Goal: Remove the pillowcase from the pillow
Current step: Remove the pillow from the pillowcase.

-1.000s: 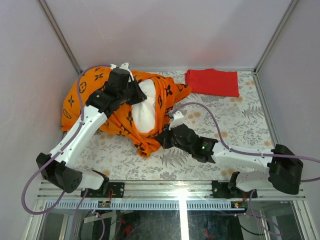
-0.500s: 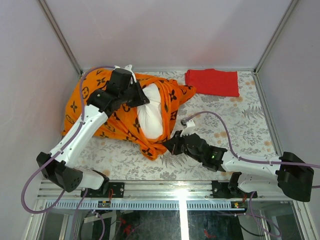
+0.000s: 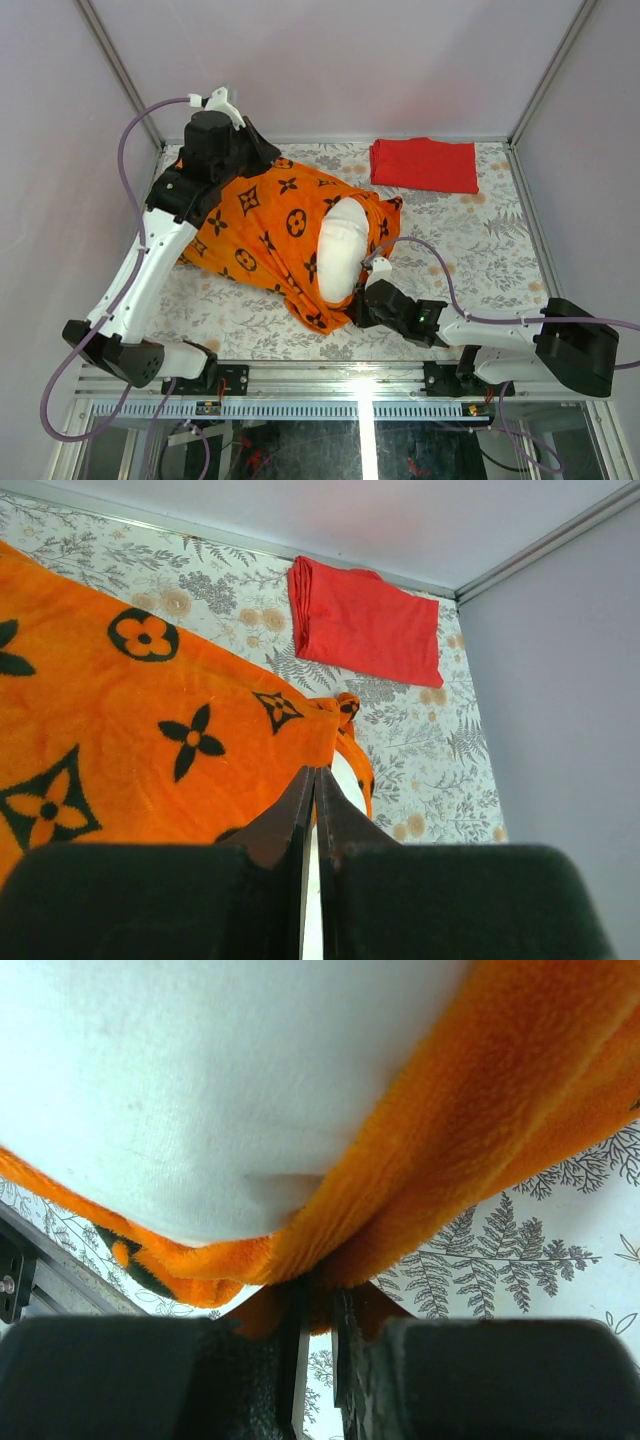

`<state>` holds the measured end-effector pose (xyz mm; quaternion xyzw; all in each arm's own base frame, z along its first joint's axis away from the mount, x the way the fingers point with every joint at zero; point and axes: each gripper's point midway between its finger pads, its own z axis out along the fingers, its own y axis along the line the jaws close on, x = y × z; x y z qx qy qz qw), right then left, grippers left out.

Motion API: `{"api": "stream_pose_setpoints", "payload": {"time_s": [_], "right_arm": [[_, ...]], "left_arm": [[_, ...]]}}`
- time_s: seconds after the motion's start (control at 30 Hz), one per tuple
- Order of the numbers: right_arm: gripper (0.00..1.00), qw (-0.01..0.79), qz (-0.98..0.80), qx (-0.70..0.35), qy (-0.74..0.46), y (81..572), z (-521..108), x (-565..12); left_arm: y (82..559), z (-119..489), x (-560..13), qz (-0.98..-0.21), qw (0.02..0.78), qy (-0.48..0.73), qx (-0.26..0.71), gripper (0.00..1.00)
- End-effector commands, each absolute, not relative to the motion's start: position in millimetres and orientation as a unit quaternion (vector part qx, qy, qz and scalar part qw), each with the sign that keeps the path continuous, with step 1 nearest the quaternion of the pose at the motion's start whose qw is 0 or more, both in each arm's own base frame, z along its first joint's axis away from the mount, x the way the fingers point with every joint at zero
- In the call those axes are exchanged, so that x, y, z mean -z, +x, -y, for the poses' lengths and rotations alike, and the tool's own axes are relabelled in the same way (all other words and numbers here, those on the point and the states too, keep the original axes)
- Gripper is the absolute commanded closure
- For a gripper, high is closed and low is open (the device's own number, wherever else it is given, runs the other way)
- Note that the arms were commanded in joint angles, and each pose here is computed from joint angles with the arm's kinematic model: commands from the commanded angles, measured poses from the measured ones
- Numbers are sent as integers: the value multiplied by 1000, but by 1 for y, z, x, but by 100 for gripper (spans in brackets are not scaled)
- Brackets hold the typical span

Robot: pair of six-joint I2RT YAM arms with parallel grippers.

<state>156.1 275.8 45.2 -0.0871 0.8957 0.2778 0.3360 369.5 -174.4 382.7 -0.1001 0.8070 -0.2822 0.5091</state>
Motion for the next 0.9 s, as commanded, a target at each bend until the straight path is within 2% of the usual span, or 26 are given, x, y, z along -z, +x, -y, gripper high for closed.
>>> {"api": "stream_pose_setpoints", "payload": {"time_s": [0.0, 0.1, 0.13, 0.23, 0.27, 0.3, 0.33, 0.53, 0.87], "right_arm": [[85, 312, -912, -243, -110, 147, -265, -32], [85, 318, -909, -244, -111, 150, -268, -36], [85, 320, -908, -246, -110, 151, -269, -38], [85, 326, -906, -246, -107, 152, -268, -41], [84, 328, -906, -245, -105, 153, -266, -42], [84, 331, -906, -244, -103, 153, -264, -43], [84, 333, -906, -242, -100, 153, -261, -43], [83, 349, -902, -241, -83, 153, -248, -45], [82, 350, -904, -230, -81, 153, -241, -41]], "left_arm": [[363, 201, -390, -801, 522, -40, 290, 100], [345, 239, -368, -817, 509, 9, 272, 100], [338, 251, -359, -822, 502, 21, 267, 95], [319, 280, -334, -835, 480, 50, 263, 55], [314, 287, -327, -837, 476, 53, 264, 28], [308, 292, -320, -839, 472, 56, 265, 10], [302, 299, -316, -838, 470, 58, 269, 2], [285, 309, -268, -857, 441, 60, 261, 0], [271, 350, -199, -872, 358, 62, 329, 0]]}}
